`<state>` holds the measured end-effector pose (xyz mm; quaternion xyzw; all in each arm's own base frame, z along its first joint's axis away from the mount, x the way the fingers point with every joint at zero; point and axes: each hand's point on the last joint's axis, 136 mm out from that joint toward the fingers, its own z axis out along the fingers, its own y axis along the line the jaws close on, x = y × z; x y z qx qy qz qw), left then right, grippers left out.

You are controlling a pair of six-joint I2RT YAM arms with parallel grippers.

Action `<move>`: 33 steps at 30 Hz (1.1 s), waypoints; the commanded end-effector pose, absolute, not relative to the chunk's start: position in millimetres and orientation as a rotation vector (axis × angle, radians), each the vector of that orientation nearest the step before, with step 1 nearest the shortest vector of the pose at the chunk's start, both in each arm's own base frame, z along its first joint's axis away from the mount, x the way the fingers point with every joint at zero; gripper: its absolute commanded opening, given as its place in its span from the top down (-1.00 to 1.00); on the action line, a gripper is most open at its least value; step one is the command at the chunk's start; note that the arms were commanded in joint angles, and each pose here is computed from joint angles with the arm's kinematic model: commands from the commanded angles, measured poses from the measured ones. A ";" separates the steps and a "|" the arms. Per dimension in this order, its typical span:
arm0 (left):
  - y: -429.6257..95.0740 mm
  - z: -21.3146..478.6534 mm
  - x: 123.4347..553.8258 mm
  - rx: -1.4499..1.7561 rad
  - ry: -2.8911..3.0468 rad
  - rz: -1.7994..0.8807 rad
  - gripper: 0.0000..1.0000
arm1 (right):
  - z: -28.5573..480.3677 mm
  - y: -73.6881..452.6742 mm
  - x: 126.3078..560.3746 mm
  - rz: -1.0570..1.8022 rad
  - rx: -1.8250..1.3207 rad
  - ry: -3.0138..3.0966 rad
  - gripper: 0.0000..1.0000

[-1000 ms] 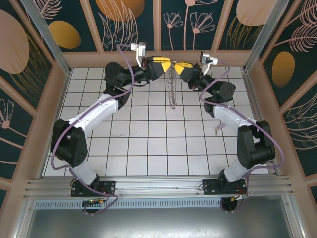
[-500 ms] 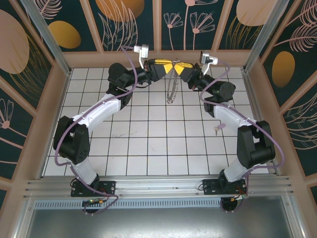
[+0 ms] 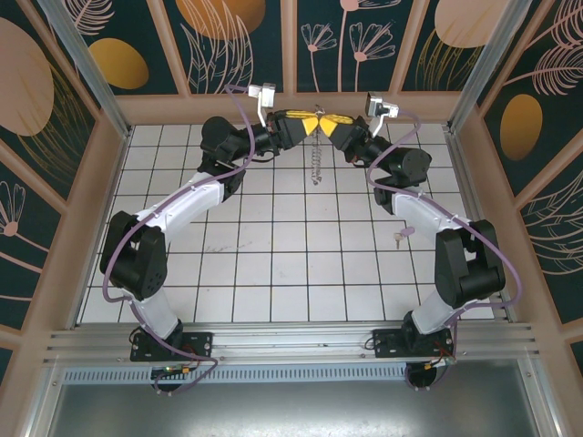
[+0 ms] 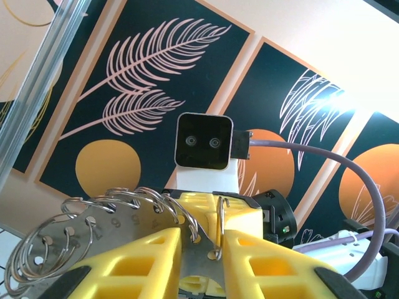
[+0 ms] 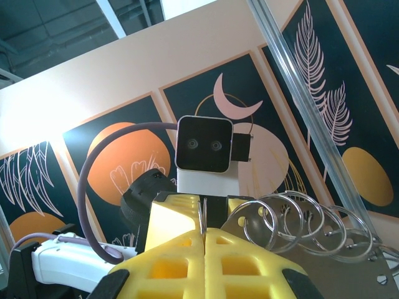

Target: Put the keys on the keyring

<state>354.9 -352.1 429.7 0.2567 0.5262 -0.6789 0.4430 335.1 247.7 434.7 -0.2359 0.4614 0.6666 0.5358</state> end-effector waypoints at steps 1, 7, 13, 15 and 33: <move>-353.9 440.3 347.2 0.679 1.246 -1.691 0.59 | 454.9 248.2 324.3 1.563 -0.612 1.008 1.00; -354.2 442.5 345.9 0.679 1.231 -1.702 0.57 | 454.0 249.7 324.2 1.563 -0.615 1.015 1.00; -355.9 443.1 345.1 0.685 1.224 -1.710 0.77 | 453.6 250.7 324.9 1.562 -0.619 1.019 1.00; -356.7 442.8 344.9 0.686 1.223 -1.713 0.84 | 453.4 251.2 324.7 1.562 -0.621 1.021 1.00; -360.0 445.5 339.8 0.699 1.203 -1.729 0.91 | 453.3 253.1 323.5 1.557 -0.631 1.030 1.00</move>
